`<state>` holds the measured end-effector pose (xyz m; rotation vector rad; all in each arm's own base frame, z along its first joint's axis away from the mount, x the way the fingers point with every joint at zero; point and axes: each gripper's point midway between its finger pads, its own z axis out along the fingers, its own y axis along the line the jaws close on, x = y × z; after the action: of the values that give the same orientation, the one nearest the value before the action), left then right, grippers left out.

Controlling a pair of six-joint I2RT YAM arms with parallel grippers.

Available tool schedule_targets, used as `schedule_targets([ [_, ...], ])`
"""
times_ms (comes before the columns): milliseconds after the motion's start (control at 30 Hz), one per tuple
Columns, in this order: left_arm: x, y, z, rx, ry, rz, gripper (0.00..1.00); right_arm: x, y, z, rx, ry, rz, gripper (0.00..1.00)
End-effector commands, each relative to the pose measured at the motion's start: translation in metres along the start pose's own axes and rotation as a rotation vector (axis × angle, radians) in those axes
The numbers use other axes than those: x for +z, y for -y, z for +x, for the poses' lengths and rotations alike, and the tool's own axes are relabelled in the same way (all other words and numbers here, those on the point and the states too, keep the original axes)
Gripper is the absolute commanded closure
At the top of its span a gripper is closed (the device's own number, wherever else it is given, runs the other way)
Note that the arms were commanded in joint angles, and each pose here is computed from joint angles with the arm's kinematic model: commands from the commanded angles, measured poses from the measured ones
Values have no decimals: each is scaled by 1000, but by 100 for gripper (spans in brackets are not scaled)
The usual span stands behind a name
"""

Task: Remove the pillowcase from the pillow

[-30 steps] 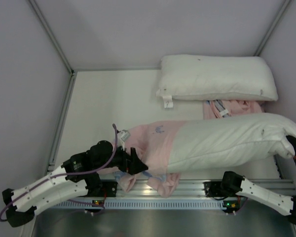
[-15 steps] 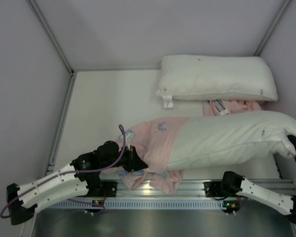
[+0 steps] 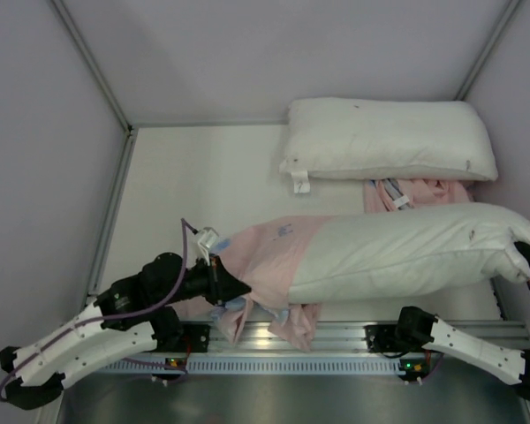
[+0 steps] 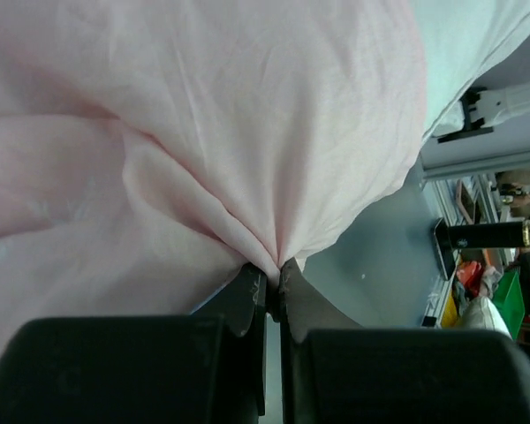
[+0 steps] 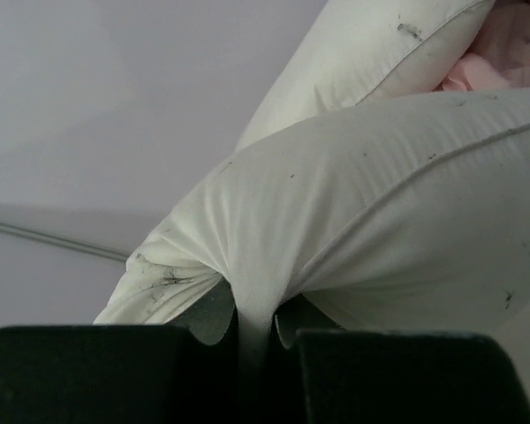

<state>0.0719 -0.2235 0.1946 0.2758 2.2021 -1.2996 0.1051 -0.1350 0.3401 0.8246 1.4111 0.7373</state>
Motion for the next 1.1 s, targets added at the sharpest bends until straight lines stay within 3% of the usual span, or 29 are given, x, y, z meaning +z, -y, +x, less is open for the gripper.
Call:
schedule_targets([
  [0,-45,20,-37,43,139,-18,100,-2,22,-23,69,58,2,100],
  [267,-135,23,-72,67,308,-135,100,-2,22,-23,71,56,0,100],
  [600,-202,9,-83,36,448,-213,100,-2,27,-25,70,68,12,100],
  [800,-209,4,-80,22,447,-229,100,2,22,-18,34,72,32,100],
  [900,-209,2,-77,5,444,-231,88,5,20,-14,20,66,36,100],
  [1067,-175,-2,-67,21,361,-242,85,6,17,-13,13,66,40,100],
])
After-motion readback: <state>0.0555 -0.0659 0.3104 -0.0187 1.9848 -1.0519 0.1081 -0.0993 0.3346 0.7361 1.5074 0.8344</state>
